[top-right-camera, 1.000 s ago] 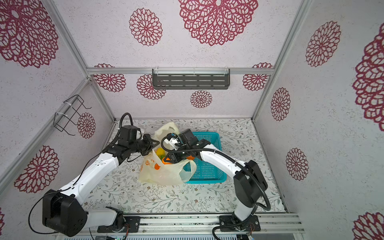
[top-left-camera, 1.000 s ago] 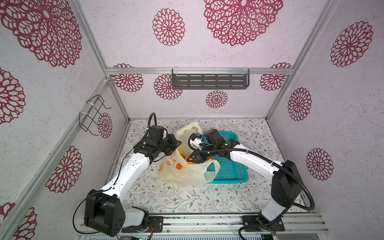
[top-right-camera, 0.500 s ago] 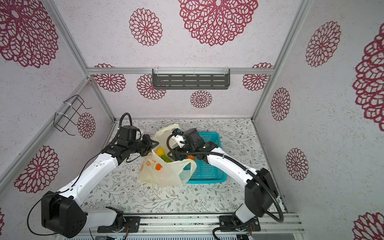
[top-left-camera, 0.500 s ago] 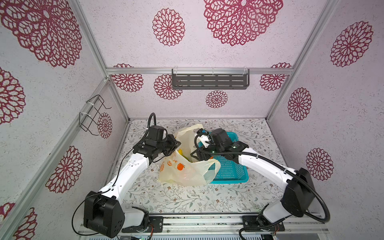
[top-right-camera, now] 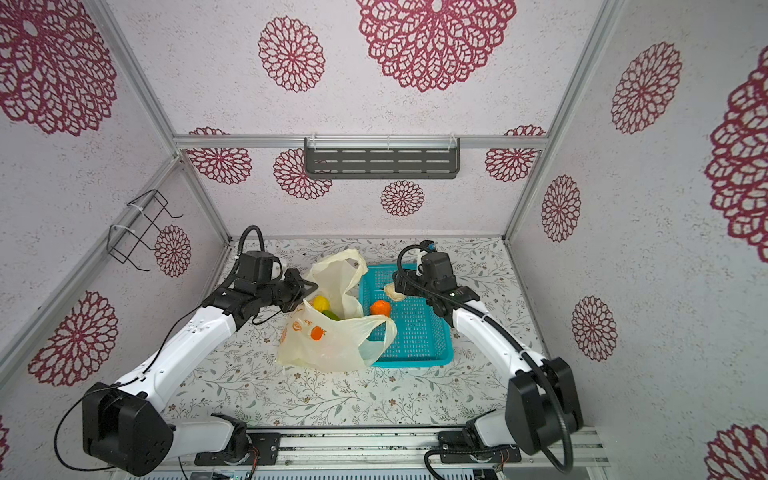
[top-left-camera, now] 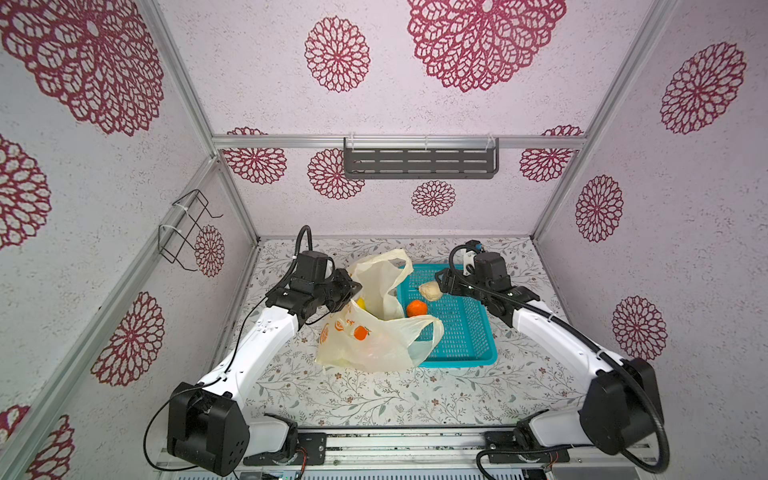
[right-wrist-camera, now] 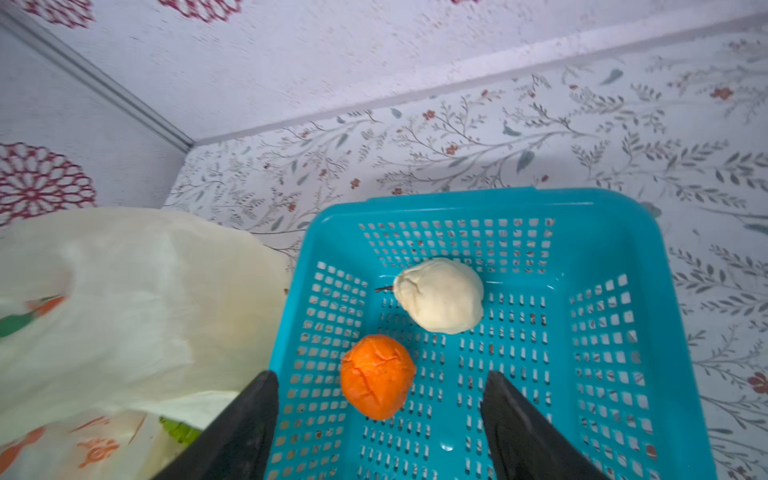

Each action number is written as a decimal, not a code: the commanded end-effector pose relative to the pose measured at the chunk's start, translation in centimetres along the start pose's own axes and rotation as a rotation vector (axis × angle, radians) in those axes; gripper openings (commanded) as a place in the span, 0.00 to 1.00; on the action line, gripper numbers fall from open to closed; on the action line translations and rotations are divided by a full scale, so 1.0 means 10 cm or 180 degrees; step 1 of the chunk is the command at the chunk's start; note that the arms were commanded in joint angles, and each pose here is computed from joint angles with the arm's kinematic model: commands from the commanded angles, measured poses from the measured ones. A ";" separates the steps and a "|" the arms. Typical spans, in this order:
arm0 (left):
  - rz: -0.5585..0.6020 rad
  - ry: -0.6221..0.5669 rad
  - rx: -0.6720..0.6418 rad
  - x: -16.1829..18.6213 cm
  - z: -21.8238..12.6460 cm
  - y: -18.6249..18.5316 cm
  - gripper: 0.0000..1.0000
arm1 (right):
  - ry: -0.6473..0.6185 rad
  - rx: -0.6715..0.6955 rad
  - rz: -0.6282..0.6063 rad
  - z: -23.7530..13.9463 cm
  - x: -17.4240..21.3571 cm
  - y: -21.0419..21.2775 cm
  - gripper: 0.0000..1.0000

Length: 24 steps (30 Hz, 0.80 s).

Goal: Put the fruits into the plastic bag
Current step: 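Return the right gripper to the basket and grasp the white pear, then carry the white pear into the bag opening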

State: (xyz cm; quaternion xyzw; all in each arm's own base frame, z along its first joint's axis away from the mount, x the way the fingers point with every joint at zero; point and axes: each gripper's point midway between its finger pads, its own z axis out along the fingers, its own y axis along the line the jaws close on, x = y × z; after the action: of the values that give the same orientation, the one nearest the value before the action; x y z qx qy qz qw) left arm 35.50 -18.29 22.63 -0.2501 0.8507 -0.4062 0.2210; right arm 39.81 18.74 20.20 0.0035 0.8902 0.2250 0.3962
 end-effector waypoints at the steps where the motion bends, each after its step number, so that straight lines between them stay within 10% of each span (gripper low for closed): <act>1: 0.0085 -0.0055 0.0081 -0.03 -0.05 -0.11 0.00 | 0.0302 0.0030 0.0148 0.26 0.07 -0.07 0.84; 24: 0.0065 -0.0019 0.0069 -0.01 0.01 -0.06 0.00 | 0.0854 0.0458 0.0908 1.27 0.58 -0.52 0.78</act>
State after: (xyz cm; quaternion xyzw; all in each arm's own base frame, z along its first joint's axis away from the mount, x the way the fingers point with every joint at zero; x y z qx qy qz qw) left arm 35.53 -18.32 22.67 -0.2495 0.8503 -0.4071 0.2215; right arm 45.63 20.56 6.85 0.1036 0.9426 0.2088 0.2391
